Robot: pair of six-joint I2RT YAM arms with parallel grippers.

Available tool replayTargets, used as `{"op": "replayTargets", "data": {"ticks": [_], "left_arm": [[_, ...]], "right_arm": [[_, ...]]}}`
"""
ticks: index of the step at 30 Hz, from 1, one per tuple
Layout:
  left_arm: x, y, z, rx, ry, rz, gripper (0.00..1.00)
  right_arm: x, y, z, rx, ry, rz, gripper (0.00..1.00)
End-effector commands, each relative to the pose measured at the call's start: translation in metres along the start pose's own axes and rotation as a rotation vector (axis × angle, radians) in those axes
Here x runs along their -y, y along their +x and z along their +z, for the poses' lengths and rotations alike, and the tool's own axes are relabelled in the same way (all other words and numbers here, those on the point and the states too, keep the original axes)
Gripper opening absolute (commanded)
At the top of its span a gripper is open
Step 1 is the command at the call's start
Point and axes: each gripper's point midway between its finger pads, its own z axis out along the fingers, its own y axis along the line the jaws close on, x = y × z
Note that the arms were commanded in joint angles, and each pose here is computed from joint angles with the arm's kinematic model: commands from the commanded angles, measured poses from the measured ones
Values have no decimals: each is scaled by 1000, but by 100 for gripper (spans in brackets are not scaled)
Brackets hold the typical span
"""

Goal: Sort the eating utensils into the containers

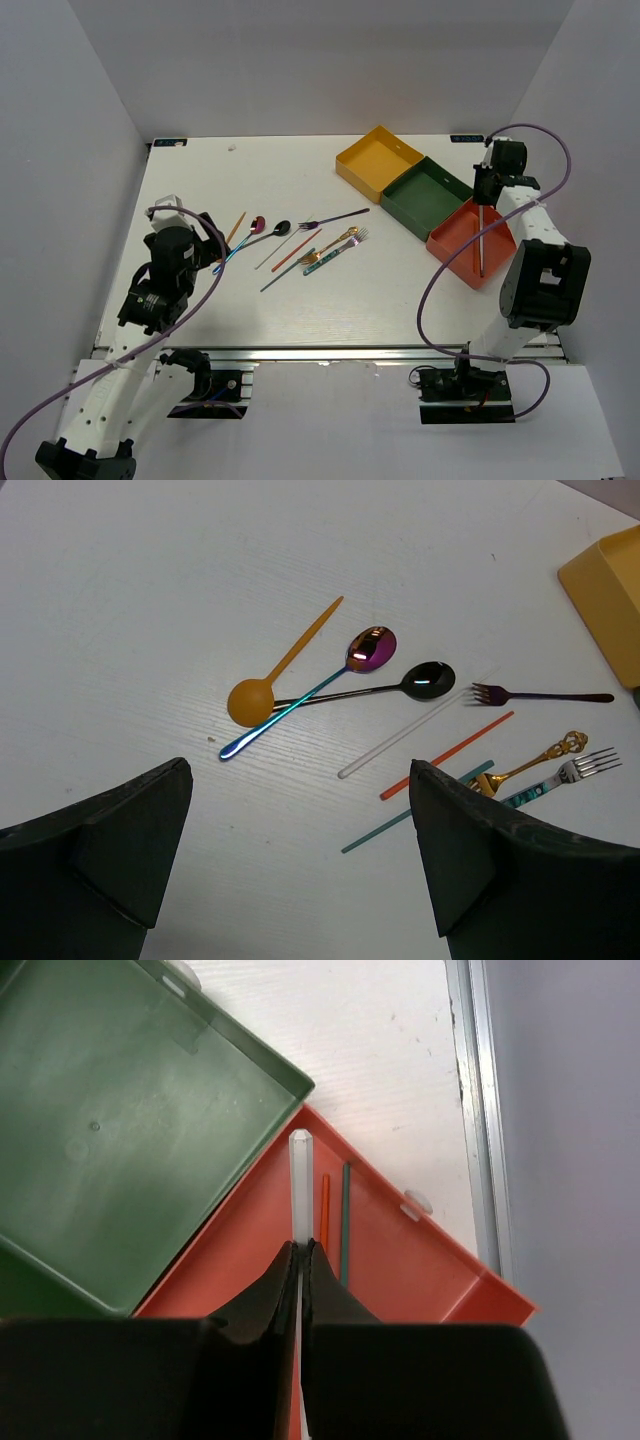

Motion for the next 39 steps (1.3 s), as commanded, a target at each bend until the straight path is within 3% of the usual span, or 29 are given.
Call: {"op": "replayTargets", "data": {"ticks": [1,8,11,12,15,17,18,23,26,29,30,31,32,34,35,39], "left_arm": [[6,0,1,2,28,4,98],[7,-1,0,6,29,4,98],[7,-1,1,5,29,5,98],[6,-1,0,7,28,4,98],[6,0,1,3,23,6,98],[5,0,2,0,20,8,98],[5,0,2,0,18,8,98],[8,2,4,-13,30,17,98],[24,7,7,-44,109,38,98],[32,20,17,-132,118,56,98],[43,24,23,-171,145,38,98],[44,27,27,-188,137,41,98],[61,30,28,-217,216,30,98],[73,36,35,-261,250,24,98],[79,42,38,-296,264,33,96],[90,46,64,-370,225,103,93]], "right_arm": [[4,-28,-1,51,6,-30,0],[6,-12,8,37,28,-19,2],[8,-7,8,23,42,-13,12],[9,-5,8,20,52,1,22],[7,-1,5,7,40,19,28],[5,0,2,0,32,30,43],[4,0,0,1,30,51,89],[-3,-21,-35,61,-14,118,89],[-19,-59,-100,226,-74,211,89],[-59,-71,-154,344,-317,316,89],[-86,-92,-196,488,-528,328,89],[-101,-66,-182,409,-593,317,89],[-123,-53,-198,440,-758,362,89],[-142,-41,-209,434,-904,385,90],[-155,-28,-212,353,-996,407,89],[-174,18,-181,178,-864,365,89]]}}
